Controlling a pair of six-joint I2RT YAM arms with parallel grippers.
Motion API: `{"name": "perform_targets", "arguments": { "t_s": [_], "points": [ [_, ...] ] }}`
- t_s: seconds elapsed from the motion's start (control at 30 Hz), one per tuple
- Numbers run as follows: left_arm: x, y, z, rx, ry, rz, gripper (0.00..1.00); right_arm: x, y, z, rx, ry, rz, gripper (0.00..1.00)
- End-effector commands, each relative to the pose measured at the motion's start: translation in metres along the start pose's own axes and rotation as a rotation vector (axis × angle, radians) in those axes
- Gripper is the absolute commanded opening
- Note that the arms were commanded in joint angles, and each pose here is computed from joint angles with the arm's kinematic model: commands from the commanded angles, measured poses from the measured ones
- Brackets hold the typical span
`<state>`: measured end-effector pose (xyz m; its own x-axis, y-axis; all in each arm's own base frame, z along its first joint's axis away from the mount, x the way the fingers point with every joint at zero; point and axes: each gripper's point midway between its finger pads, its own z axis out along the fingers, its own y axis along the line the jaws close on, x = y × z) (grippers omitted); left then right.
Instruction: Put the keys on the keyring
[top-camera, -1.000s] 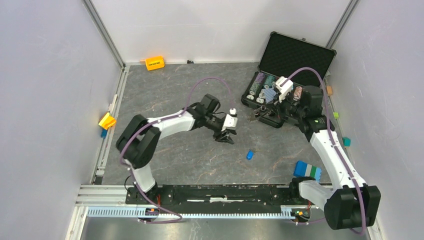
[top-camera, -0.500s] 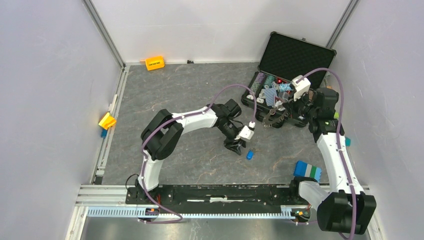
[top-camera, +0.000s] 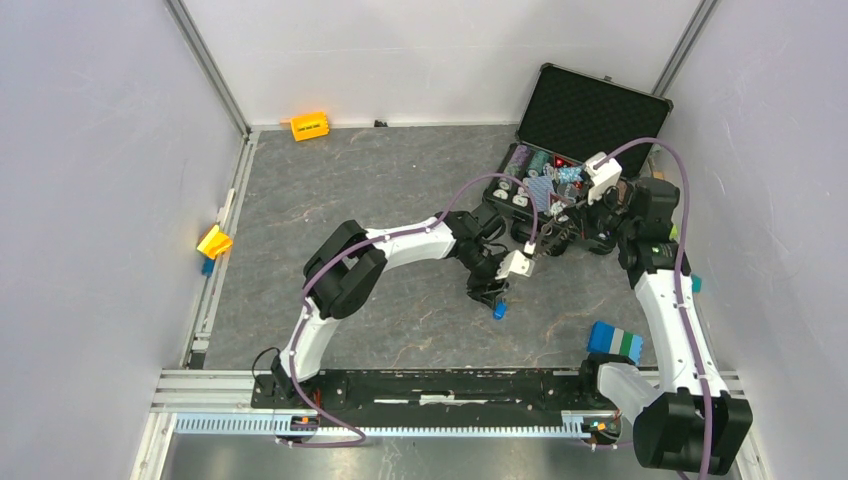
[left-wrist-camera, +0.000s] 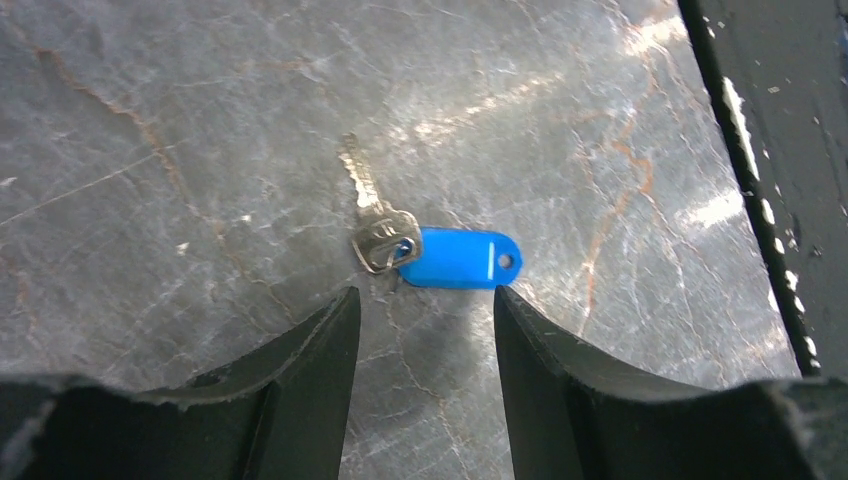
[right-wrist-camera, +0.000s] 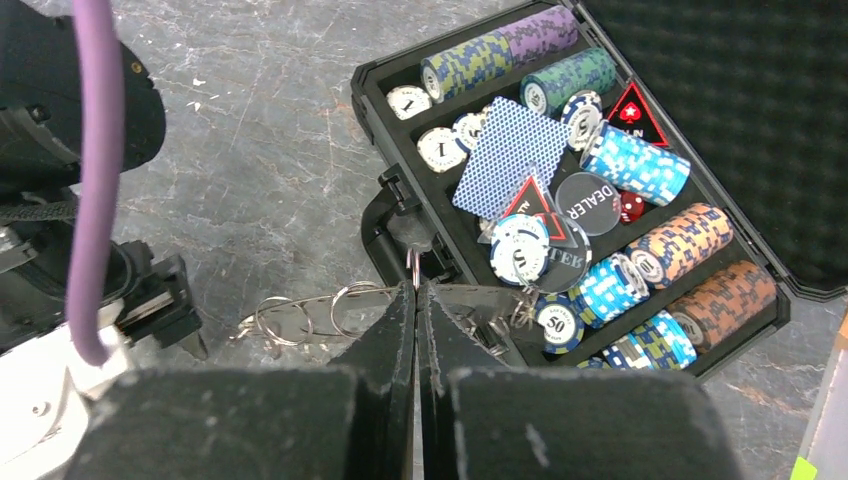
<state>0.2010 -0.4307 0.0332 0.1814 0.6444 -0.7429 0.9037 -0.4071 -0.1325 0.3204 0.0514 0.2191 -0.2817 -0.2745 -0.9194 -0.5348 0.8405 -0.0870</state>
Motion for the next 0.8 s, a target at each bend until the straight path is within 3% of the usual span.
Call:
{"name": "perform_targets", "arguments": {
  "t_s": [0.0,0.17,0.77],
  "points": [
    [-0.018,0.023,-0.001,-0.085,-0.017,-0.058,0.59,-0.011,0.006,-0.003,-0.026,-0.052,-0.019,0.0],
    [-0.017,0.029,0.002,-0.092,-0.012,-0.067,0.58,-0.011,0.009,-0.005,-0.038,-0.056,-0.019,0.0],
    [0.0,0.012,0.013,-0.038,0.027,-0.041,0.28,-0.006,0.014,-0.005,-0.056,-0.055,-0.018,0.0]
  ]
}}
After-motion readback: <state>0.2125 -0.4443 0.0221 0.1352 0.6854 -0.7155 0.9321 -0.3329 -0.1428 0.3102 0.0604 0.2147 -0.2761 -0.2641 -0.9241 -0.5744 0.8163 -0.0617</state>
